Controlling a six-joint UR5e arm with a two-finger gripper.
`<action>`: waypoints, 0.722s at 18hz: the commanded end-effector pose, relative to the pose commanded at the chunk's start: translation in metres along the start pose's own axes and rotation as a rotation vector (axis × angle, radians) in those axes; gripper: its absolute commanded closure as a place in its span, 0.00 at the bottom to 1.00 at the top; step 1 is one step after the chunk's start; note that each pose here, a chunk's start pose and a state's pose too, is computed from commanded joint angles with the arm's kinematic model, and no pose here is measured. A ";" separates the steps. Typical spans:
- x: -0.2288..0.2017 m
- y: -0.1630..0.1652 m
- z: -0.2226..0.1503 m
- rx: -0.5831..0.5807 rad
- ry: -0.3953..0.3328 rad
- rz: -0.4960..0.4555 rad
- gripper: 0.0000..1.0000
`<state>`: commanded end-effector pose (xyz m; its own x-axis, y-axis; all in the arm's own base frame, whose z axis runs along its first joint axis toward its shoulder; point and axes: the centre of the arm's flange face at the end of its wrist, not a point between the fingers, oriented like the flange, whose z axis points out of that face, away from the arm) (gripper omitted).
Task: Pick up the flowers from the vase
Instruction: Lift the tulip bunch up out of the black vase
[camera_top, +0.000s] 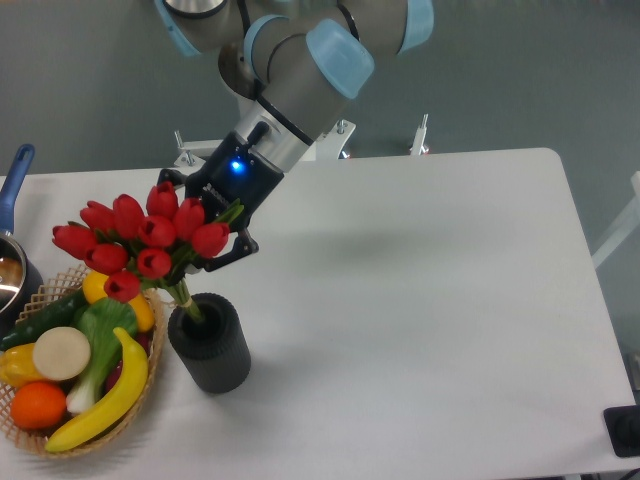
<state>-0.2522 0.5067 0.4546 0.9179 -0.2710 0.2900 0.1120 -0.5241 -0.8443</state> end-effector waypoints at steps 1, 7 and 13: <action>-0.001 -0.001 -0.002 0.003 -0.002 0.001 0.59; -0.008 -0.019 -0.019 0.029 -0.032 0.016 0.59; -0.011 -0.028 -0.031 0.045 -0.049 0.015 0.59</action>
<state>-0.2769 0.4997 0.4891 0.9370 -0.2383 0.2555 0.1139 -0.4828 -0.8683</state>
